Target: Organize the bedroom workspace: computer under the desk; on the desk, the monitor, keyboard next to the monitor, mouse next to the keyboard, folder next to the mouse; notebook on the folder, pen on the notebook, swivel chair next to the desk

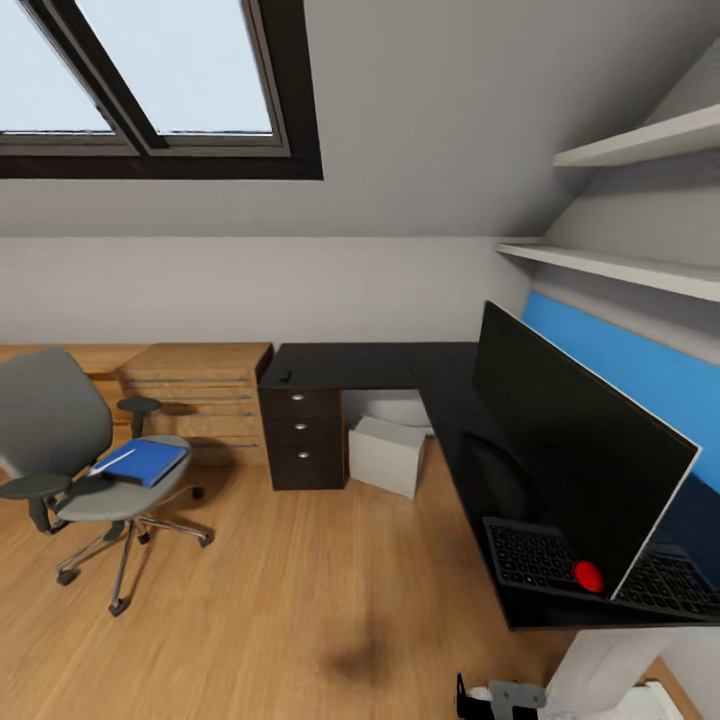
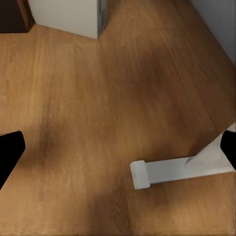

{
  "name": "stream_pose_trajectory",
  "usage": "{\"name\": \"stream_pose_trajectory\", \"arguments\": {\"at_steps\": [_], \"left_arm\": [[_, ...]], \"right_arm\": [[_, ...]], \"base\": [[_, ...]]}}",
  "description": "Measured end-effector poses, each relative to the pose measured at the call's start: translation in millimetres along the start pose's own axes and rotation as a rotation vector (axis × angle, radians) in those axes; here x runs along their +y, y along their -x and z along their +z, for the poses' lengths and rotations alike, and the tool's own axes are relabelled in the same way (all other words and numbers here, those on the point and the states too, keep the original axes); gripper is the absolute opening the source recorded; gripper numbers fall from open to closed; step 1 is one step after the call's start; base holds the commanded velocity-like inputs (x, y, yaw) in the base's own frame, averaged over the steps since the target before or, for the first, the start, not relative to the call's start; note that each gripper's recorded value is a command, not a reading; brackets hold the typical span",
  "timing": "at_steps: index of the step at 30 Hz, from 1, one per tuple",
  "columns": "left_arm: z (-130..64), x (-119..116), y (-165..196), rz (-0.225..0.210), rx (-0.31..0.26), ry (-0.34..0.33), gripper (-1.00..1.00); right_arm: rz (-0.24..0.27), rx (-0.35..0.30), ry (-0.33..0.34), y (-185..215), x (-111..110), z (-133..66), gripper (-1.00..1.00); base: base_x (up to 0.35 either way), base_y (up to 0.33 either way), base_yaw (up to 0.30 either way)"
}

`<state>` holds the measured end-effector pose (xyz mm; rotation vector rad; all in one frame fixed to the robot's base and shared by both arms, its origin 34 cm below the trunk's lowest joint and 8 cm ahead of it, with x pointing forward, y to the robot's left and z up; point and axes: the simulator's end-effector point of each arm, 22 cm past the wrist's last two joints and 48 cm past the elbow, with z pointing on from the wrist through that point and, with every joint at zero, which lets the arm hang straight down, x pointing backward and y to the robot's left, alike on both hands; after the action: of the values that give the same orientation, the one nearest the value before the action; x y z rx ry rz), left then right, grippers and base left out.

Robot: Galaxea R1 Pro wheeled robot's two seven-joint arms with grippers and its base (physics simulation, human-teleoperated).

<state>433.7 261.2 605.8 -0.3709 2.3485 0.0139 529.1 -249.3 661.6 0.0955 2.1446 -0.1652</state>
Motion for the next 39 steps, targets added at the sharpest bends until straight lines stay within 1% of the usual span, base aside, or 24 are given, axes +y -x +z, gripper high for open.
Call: {"name": "stream_pose_trajectory", "arguments": {"at_steps": [19, 33, 39], "left_arm": [[-0.1, -0.7, -0.2, 0.000, 0.001, -0.001, 1.00], [-0.2, -0.5, -0.5, 0.003, 0.003, -0.002, 1.00], [-0.1, -0.1, -0.2, 0.002, 0.002, -0.001, 1.00]], "right_arm": [[0.002, -0.002, 0.001, 0.7, 1.2, -0.2, 1.00], [0.001, 0.002, 0.002, -0.5, 1.8, -0.7, 1.00], [0.001, 0.002, 0.002, -0.2, 1.7, -0.4, 1.00]], "base": [[-0.207, -0.268, 0.000], [-0.023, -0.327, 0.000], [0.000, -0.242, 0.000]]}}
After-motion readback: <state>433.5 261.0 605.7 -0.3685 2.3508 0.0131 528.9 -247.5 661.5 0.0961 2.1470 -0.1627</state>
